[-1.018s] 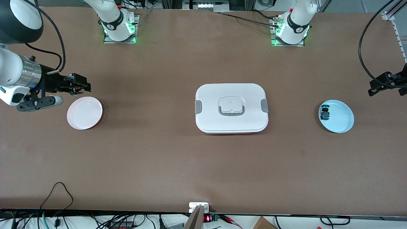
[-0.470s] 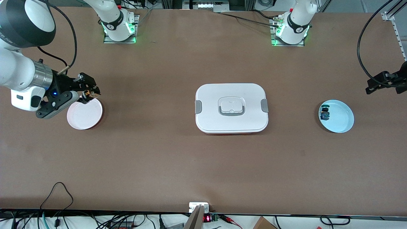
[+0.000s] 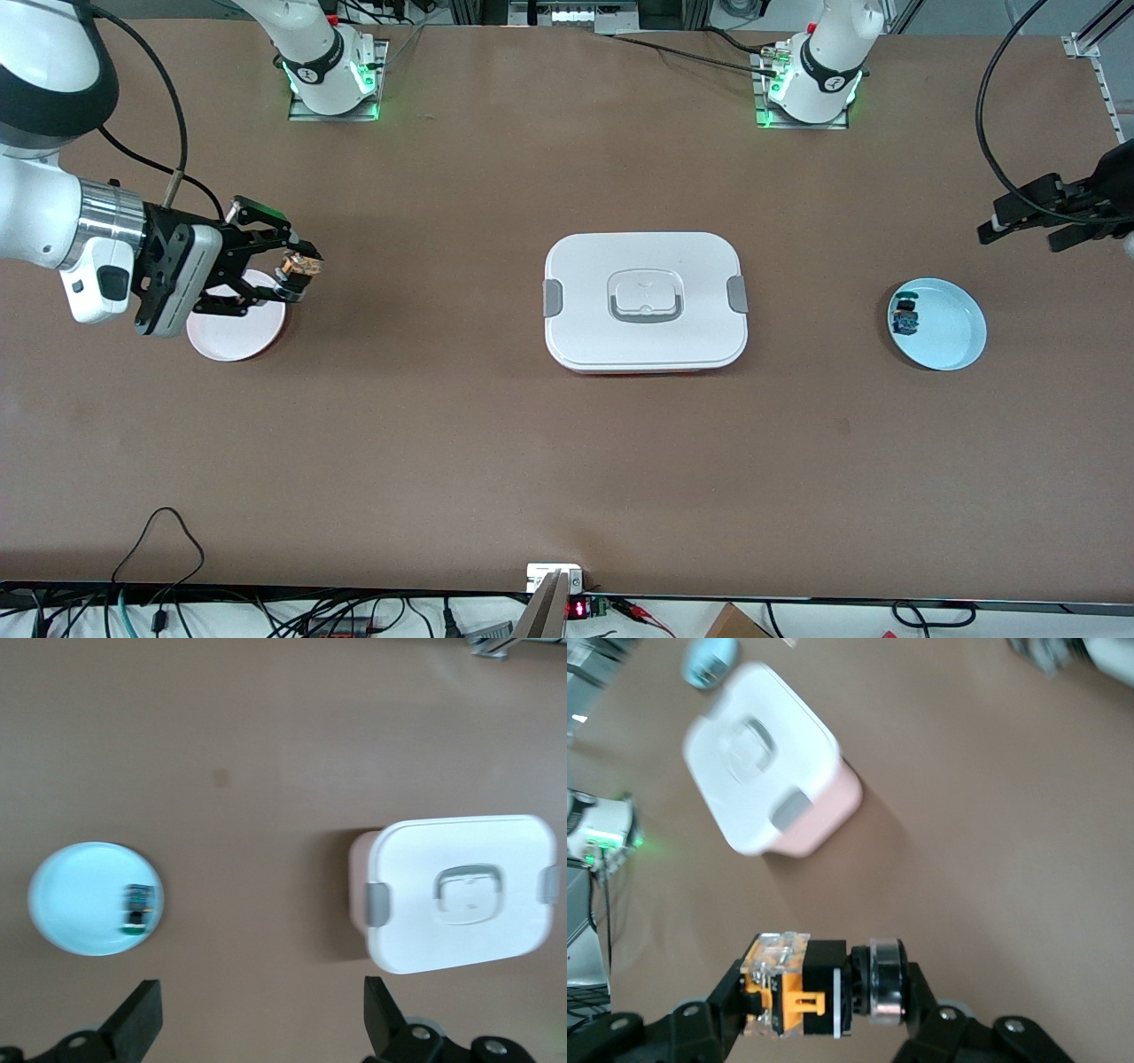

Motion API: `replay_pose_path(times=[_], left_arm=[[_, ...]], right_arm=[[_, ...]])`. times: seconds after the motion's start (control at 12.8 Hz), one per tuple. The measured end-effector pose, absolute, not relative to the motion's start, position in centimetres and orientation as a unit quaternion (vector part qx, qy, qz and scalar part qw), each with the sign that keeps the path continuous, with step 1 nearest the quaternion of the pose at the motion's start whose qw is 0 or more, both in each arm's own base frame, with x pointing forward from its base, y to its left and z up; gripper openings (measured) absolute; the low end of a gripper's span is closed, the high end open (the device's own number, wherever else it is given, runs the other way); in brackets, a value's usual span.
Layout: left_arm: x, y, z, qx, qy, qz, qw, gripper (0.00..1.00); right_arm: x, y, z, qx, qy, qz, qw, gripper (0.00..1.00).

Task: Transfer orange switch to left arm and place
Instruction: 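Carry the switch over the box with the right gripper while the left gripper approaches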

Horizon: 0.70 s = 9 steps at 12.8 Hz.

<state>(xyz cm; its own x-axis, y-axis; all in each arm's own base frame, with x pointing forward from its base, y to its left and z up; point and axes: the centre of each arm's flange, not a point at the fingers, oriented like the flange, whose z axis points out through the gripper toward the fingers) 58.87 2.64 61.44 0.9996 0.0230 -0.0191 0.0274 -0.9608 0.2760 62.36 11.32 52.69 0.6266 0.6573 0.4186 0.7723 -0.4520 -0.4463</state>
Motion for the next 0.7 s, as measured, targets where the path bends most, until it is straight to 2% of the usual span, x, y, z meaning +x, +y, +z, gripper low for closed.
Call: replay_pose_path(times=[0.23, 0.39, 0.7], left_arm=[[60.7, 7.0, 56.8, 0.97, 0.057, -0.038, 0.233, 1.0], [61.5, 7.5, 54.0, 0.959, 0.065, -0.066, 0.27, 1.0], [63.7, 1.0, 47.9, 0.937, 0.032, -0.132, 0.321, 1.0]], right_arm=[[62.4, 13.2, 50.1, -0.766, -0.48, -0.175, 0.39, 0.72], [62.2, 15.1, 48.1, -0.725, -0.486, -0.213, 0.439, 0.72], [62.1, 19.4, 47.6, -0.694, -0.464, -0.252, 0.49, 0.72]])
